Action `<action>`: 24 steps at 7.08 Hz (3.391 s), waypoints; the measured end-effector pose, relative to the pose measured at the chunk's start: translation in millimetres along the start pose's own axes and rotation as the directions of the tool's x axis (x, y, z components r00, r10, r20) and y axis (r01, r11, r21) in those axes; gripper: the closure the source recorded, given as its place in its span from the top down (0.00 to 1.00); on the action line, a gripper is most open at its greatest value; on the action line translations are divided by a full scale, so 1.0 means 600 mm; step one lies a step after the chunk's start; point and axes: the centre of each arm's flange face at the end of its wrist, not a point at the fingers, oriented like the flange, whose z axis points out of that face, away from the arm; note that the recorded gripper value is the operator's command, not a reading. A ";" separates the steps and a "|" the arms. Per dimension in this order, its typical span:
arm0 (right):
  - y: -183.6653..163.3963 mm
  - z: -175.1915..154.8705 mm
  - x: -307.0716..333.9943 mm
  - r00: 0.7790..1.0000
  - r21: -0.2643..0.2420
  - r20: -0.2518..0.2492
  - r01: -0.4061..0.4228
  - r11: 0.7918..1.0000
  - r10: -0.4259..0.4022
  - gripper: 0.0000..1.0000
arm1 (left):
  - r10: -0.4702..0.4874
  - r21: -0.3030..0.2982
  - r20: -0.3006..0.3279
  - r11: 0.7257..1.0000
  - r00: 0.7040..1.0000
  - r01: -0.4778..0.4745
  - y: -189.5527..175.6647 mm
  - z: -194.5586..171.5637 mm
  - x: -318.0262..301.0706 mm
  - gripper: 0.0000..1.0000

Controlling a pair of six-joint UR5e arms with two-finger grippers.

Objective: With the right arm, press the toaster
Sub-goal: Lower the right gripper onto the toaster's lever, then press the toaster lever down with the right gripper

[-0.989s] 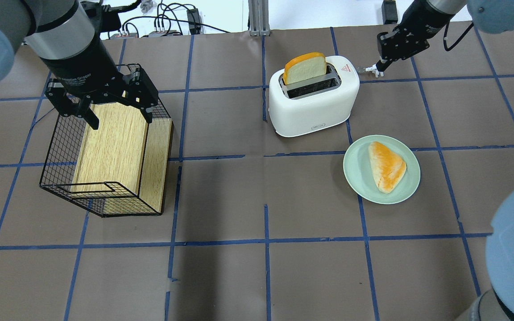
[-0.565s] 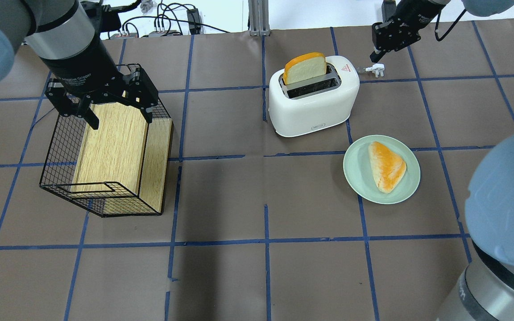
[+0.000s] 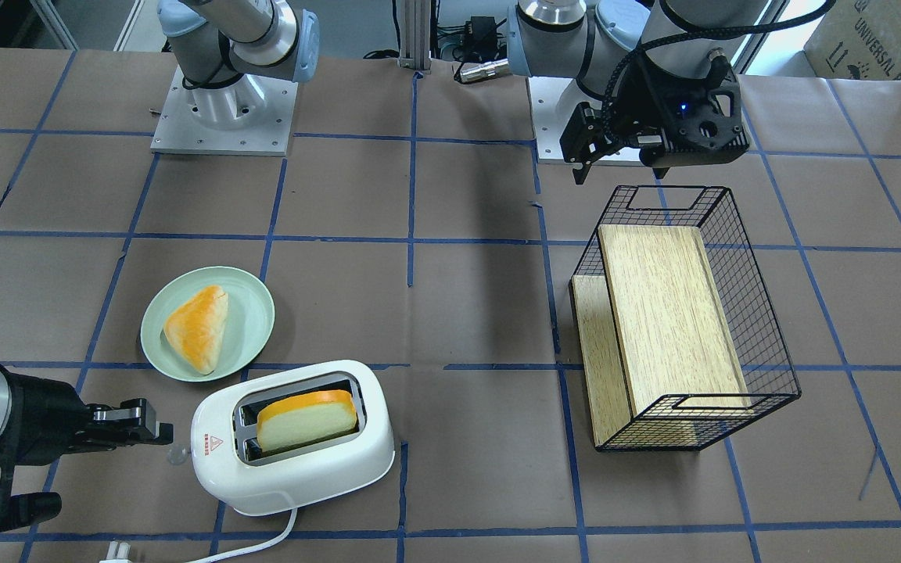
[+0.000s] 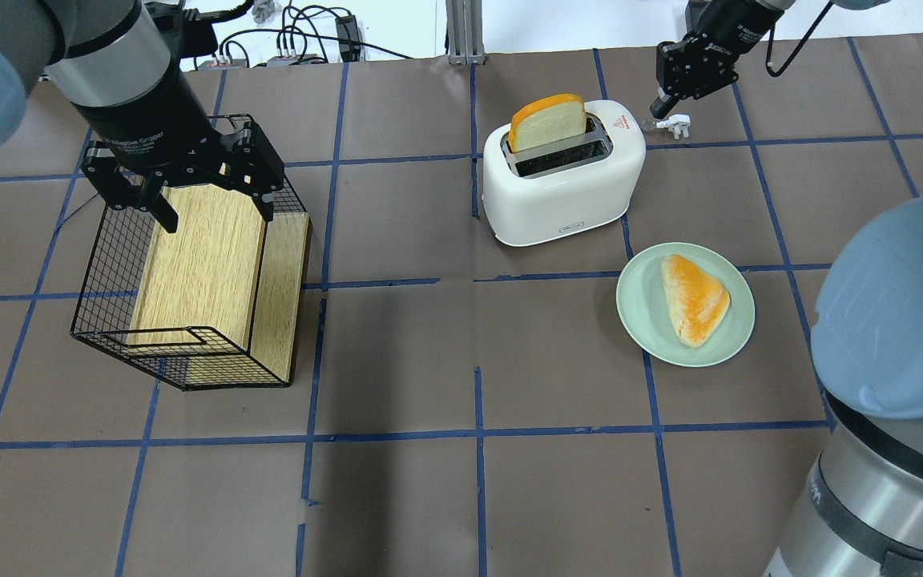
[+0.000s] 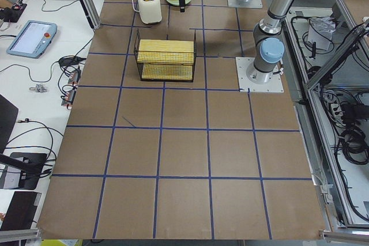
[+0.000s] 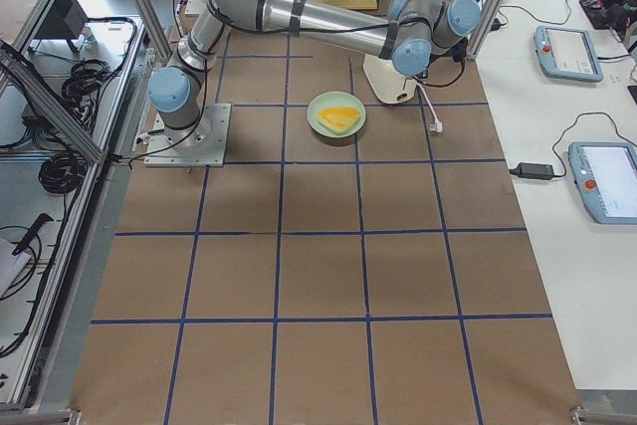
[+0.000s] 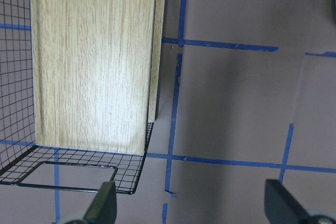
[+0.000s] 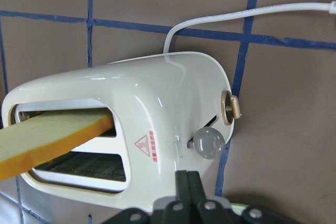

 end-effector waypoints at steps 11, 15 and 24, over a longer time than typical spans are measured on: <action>-0.012 0.057 0.040 0.999 -0.089 0.023 -0.041 0.995 0.044 0.02 | 0.000 0.001 0.000 1.000 1.000 0.000 0.000 0.000 0.000 1.00; -0.017 0.062 0.048 0.998 -0.092 0.026 -0.046 0.995 0.048 0.02 | 0.000 0.000 0.000 1.000 1.000 0.000 0.000 0.000 0.000 1.00; -0.054 0.035 0.042 0.999 -0.089 0.023 -0.042 0.995 0.044 0.02 | 0.000 0.000 0.000 1.000 1.000 0.000 0.000 0.000 0.000 1.00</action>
